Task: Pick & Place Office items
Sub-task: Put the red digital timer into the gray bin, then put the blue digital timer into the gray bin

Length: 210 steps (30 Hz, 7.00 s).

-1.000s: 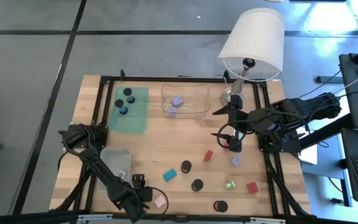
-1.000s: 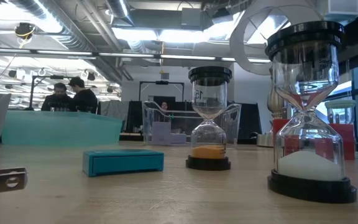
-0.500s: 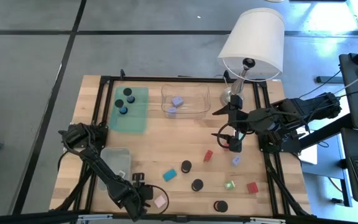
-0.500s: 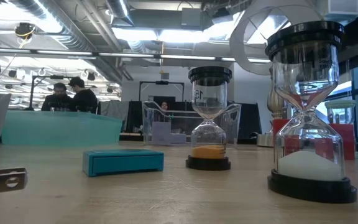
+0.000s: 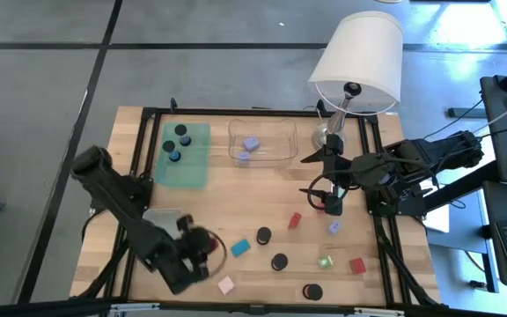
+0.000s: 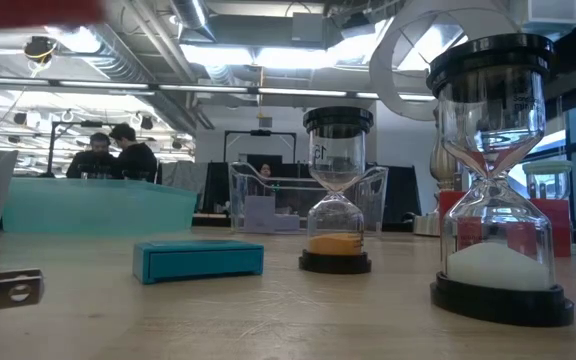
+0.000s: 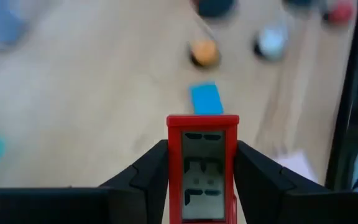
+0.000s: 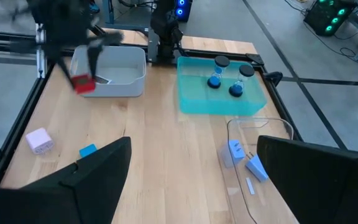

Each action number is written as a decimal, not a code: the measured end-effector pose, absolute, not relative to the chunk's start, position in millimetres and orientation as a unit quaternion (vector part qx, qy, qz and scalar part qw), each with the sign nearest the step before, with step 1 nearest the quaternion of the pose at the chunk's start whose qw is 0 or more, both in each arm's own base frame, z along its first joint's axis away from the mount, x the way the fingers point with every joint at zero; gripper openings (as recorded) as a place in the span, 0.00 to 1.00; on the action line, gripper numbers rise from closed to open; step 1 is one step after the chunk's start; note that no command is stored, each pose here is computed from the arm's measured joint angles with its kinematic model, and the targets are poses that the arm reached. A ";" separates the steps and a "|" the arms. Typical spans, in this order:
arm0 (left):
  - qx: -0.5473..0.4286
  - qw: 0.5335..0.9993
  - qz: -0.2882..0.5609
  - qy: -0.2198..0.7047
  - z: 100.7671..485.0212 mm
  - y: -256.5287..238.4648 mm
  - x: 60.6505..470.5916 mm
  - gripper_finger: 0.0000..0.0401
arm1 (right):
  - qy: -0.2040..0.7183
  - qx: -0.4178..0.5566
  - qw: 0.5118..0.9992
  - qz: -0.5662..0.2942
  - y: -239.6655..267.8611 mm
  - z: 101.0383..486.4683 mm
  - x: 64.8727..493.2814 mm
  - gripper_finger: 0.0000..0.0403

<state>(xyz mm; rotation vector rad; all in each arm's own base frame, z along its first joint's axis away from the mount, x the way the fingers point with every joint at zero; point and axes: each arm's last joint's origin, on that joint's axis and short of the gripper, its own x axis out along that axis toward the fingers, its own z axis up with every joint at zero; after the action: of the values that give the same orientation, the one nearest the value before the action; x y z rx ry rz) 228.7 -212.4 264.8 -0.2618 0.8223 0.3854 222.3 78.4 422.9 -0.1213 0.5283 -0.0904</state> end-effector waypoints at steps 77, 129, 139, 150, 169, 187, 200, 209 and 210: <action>-0.178 0.732 0.297 0.587 198.1 -175.0 125.6 0.58 | 0.261 -0.060 0.962 -0.045 78.3 422.9 222.2 0.87; -0.115 0.924 0.150 0.332 138.0 -200.5 318.3 0.63 | 0.261 -0.060 0.962 -0.045 78.3 422.9 222.2 0.87; -0.123 0.913 0.176 0.346 121.0 -202.0 316.1 0.67 | 0.261 -0.060 0.962 -0.045 78.3 422.9 222.2 0.87; -0.144 0.900 0.186 0.368 106.5 -202.6 315.6 0.80 | 0.261 -0.060 0.962 -0.046 78.3 422.9 222.2 0.87; -0.183 0.900 0.172 0.357 147.9 -196.7 307.6 0.37 | 0.261 -0.060 0.962 -0.044 78.3 422.9 222.2 0.87; -0.225 0.845 0.147 0.462 274.6 -157.5 188.6 0.37 | 0.261 -0.059 0.963 -0.042 78.5 422.8 222.2 0.87; -0.130 0.763 0.170 0.610 229.2 -161.4 134.1 0.39 | 0.262 -0.059 0.962 -0.041 78.5 422.8 222.2 0.87; -0.117 0.781 0.160 0.592 190.0 -159.2 125.1 0.39 | 0.262 -0.059 0.963 -0.041 78.5 422.9 222.2 0.87; -0.118 0.785 0.153 0.588 186.3 -159.4 125.5 0.39 | 0.262 -0.059 0.963 -0.041 78.5 422.9 222.2 0.87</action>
<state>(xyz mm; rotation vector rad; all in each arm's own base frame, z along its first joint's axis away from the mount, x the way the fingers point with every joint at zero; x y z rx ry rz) 125.5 -159.4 186.3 -0.2553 1.2692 0.3299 222.2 78.5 422.9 -0.1193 0.5297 -0.0831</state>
